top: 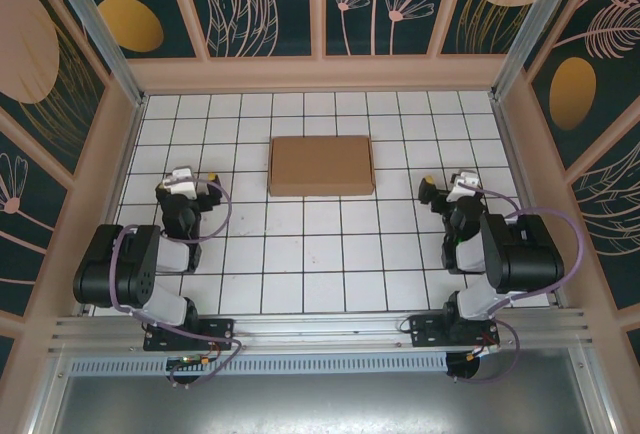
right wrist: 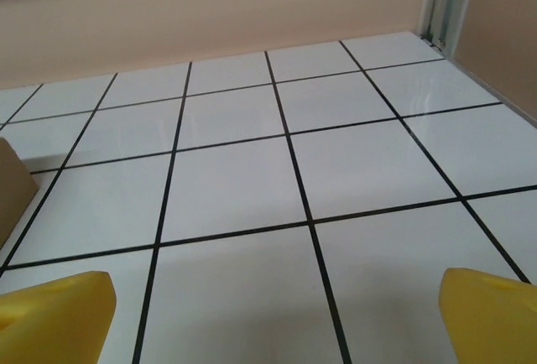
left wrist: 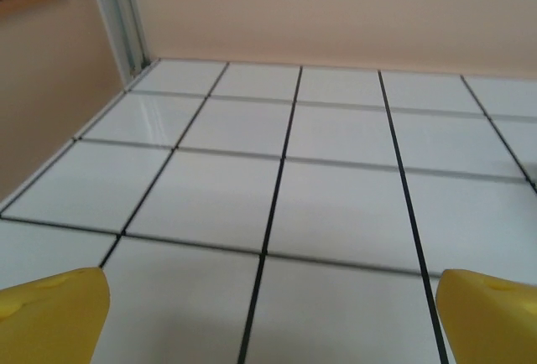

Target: Fold the paper box

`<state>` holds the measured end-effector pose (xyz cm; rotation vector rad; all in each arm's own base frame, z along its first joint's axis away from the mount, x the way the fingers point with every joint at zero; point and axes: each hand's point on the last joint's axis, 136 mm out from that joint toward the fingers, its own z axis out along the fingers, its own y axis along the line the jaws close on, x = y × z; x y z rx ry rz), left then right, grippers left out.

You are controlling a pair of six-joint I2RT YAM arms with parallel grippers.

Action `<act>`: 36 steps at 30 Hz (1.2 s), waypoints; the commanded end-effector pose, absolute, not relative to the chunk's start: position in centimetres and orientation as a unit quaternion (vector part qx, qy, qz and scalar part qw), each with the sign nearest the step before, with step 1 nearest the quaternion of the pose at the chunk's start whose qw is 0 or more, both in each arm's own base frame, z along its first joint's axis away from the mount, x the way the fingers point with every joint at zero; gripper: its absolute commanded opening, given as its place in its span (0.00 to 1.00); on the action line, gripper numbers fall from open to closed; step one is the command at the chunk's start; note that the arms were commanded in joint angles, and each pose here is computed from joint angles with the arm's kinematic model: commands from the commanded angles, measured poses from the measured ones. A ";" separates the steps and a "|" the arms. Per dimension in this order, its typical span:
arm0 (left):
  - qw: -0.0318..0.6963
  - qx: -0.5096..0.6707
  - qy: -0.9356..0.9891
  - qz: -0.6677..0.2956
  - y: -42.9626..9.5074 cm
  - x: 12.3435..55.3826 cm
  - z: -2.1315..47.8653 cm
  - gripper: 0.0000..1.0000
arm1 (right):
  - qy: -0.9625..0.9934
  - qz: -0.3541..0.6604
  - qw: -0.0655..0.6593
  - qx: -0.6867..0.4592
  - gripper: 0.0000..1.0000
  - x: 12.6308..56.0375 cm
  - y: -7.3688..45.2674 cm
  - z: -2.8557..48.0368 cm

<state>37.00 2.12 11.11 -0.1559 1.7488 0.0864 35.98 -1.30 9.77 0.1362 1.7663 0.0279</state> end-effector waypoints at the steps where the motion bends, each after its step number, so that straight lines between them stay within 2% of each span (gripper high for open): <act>1: 0.668 -0.064 0.742 0.014 1.7 38.1 13.4 0.99 | 0.740 0.028 0.669 0.060 0.99 37.5 -1.4 12.7; 36: 0.672 -0.063 0.738 0.013 1.8 37.8 13.6 0.99 | 0.742 0.025 0.668 0.052 0.99 37.6 -1.1 12.6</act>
